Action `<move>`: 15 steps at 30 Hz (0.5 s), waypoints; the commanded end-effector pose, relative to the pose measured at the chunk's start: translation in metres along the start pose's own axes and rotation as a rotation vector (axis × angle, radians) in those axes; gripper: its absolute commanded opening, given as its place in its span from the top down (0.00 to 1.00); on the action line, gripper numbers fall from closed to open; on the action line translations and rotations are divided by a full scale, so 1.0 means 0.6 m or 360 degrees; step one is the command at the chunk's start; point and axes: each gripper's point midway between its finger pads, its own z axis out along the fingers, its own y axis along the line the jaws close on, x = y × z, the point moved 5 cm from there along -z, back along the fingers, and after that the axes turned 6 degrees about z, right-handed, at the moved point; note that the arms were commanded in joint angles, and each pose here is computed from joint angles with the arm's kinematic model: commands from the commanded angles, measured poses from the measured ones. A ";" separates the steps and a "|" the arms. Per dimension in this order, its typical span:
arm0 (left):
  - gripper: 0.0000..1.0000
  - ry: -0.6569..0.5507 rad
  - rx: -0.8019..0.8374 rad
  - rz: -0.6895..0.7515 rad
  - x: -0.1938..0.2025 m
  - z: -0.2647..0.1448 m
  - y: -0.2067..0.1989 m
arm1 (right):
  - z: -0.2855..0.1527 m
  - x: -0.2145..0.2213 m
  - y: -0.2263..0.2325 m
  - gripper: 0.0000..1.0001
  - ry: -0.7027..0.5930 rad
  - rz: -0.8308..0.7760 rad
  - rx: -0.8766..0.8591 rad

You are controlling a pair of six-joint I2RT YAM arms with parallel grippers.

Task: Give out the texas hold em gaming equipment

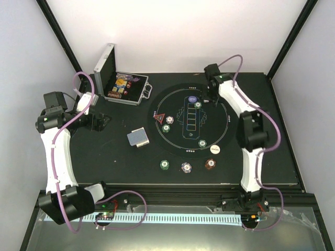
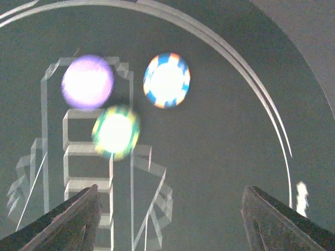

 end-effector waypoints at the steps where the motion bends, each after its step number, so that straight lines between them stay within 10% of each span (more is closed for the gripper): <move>1: 0.01 0.0029 -0.0032 -0.0010 -0.005 -0.016 -0.001 | -0.108 0.086 0.048 0.22 -0.0151 -0.0113 -0.0097; 15: 0.01 -0.0050 -0.0041 0.0010 -0.006 -0.041 -0.032 | -0.156 0.522 0.106 0.06 0.0141 -0.0563 -0.0265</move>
